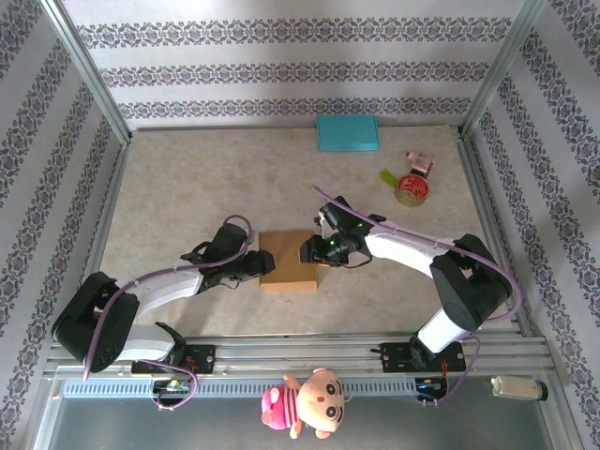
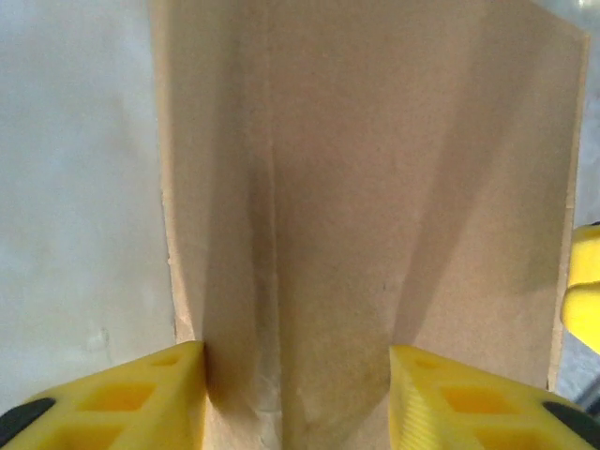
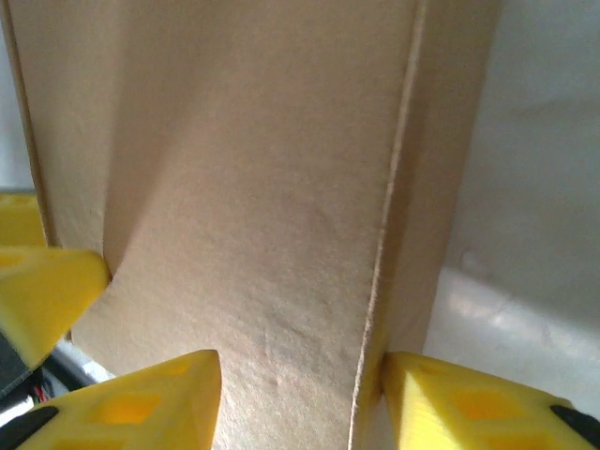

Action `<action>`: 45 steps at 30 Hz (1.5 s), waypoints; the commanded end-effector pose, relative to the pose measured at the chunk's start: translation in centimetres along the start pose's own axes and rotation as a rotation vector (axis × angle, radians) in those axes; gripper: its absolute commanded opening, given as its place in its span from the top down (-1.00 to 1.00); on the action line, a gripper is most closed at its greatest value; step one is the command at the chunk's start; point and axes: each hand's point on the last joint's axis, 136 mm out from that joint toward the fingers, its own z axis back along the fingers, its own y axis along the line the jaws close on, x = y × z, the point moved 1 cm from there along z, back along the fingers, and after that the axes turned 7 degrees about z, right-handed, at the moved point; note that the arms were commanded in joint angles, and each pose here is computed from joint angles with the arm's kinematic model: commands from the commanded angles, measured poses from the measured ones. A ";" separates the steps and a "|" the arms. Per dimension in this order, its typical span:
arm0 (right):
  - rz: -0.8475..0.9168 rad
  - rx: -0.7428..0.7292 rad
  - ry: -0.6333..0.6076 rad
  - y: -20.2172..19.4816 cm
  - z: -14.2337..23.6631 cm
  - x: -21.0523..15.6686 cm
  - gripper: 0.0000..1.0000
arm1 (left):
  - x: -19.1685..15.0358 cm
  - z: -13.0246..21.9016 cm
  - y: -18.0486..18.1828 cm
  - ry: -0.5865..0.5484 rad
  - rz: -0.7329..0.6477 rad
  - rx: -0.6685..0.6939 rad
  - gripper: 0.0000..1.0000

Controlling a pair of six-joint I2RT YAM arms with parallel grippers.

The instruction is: Fold the paper box

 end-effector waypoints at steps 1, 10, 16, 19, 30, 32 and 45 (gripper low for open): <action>0.016 0.095 -0.147 2.7 -1.6 6.0 0.03 | 5.0 -0.8 -3.4 -0.156 -0.077 -0.049 0.14; -0.016 0.061 -0.404 -0.4 -5.2 25.8 0.06 | 23.6 -8.2 -3.2 -0.399 -0.126 0.020 0.27; -0.004 0.057 -0.511 -1.1 -6.6 34.1 -0.03 | 31.1 -12.2 -2.7 -0.498 -0.122 0.021 0.18; -0.034 0.075 -0.504 -1.5 -7.9 35.0 -0.03 | 33.5 -12.9 -2.2 -0.496 -0.085 -0.042 0.07; -0.019 0.049 -0.549 -0.6 -3.2 35.5 -0.21 | 36.1 -8.6 -2.0 -0.581 -0.080 -0.115 -0.64; -0.003 0.055 -0.569 -0.1 -1.5 35.7 -0.30 | 36.7 -7.1 -2.1 -0.601 -0.068 -0.135 -0.78; 0.236 0.040 -0.712 4.2 13.9 32.0 -0.84 | 32.0 6.9 -5.8 -0.724 -0.158 -0.196 -0.99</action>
